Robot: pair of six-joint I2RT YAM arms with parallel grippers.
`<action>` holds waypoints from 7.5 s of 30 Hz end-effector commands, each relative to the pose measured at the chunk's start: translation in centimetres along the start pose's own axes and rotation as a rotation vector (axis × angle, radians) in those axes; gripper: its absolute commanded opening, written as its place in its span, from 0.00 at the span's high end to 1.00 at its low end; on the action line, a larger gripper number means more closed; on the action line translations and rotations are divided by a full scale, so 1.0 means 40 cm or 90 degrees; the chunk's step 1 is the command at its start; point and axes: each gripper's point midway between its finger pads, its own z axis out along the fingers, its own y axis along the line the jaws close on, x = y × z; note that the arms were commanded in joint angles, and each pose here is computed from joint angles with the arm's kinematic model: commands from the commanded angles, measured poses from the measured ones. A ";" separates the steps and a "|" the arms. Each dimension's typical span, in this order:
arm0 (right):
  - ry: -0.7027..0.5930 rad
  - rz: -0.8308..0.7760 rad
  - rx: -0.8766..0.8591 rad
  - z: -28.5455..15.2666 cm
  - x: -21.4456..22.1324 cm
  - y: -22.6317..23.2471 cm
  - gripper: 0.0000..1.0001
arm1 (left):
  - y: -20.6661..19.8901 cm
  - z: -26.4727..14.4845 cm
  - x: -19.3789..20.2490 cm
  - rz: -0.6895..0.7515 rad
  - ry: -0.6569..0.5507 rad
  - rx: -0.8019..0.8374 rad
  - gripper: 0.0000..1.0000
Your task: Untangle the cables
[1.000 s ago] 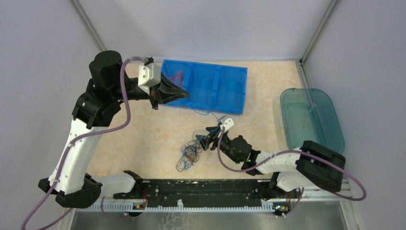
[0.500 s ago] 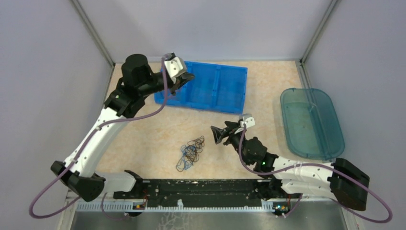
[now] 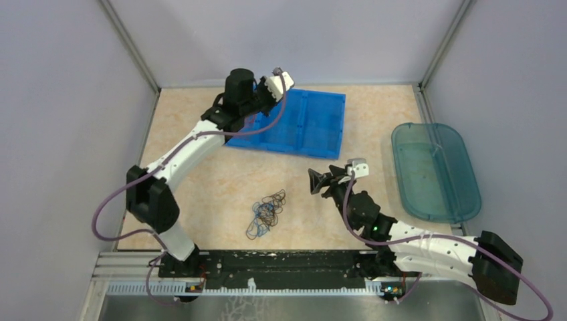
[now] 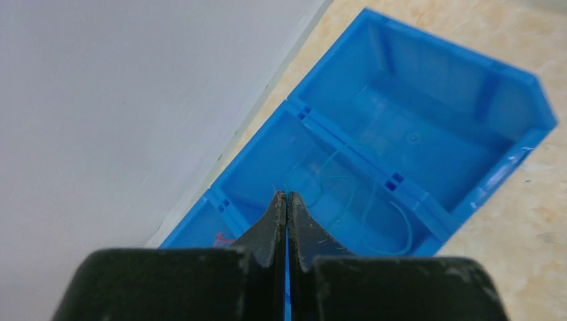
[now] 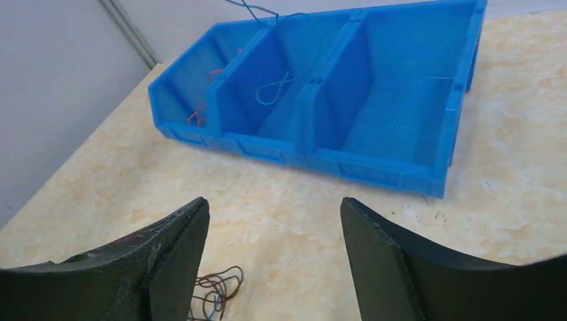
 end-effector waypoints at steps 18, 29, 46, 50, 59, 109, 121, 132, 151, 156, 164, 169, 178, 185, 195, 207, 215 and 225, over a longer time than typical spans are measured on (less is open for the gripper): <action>-0.009 -0.005 -0.057 0.018 -0.060 0.044 0.26 | 0.059 0.111 0.106 0.027 0.103 -0.032 0.00; 0.125 -0.084 -0.382 -0.034 0.043 0.264 0.27 | -0.155 -0.218 0.110 -0.017 0.103 0.243 0.00; 0.489 -0.409 -0.700 -0.017 0.425 0.358 0.21 | -0.184 -0.465 0.191 -0.093 0.097 0.235 0.00; 0.536 -0.415 -0.681 -0.002 0.490 0.338 0.25 | -0.182 -0.483 0.191 -0.092 0.096 0.229 0.00; 0.408 -0.178 -0.433 0.148 0.377 0.317 0.82 | -0.181 -0.495 0.225 -0.091 0.114 0.223 0.01; 0.284 -0.248 -0.535 0.103 0.241 0.385 0.38 | -0.331 -0.446 0.444 -0.237 0.221 0.292 0.34; 0.400 -0.633 -0.714 0.108 0.415 0.343 0.40 | -0.253 -0.490 0.503 -0.285 0.233 0.223 0.34; 0.389 -0.780 -0.675 0.142 0.480 0.334 0.62 | -0.238 -0.502 0.495 -0.301 0.226 0.219 0.34; 0.287 -0.596 -0.633 0.125 0.404 0.407 1.00 | -0.334 -0.534 0.475 -0.299 0.173 0.311 0.35; 0.285 -0.548 -0.620 0.097 0.389 0.398 1.00 | -0.340 -0.515 0.487 -0.292 0.170 0.328 0.36; 0.202 -0.464 -0.572 0.094 0.332 0.403 1.00 | -0.415 -0.448 0.469 -0.295 0.182 0.414 0.40; 0.189 -0.437 -0.561 0.088 0.334 0.397 1.00 | -0.440 -0.399 0.464 -0.333 0.200 0.454 0.41; 0.186 -0.426 -0.563 0.082 0.340 0.395 1.00 | -0.439 -0.349 0.490 -0.357 0.218 0.463 0.46; 0.180 -0.419 -0.568 0.080 0.338 0.400 1.00 | -0.439 -0.318 0.501 -0.356 0.216 0.455 0.54; 0.187 -0.410 -0.570 0.074 0.337 0.400 1.00 | -0.400 -0.305 0.487 -0.301 0.214 0.428 0.99; 0.213 -0.370 -0.505 0.063 0.317 0.358 0.95 | -0.316 -0.400 0.320 -0.177 0.165 0.372 1.00; 0.162 -0.262 -0.438 0.037 0.168 0.320 0.38 | -0.286 -0.484 0.123 -0.148 0.061 0.347 1.00; 0.034 -0.093 -0.535 0.075 -0.105 0.474 0.17 | -0.274 -0.550 -0.059 -0.157 -0.042 0.347 1.00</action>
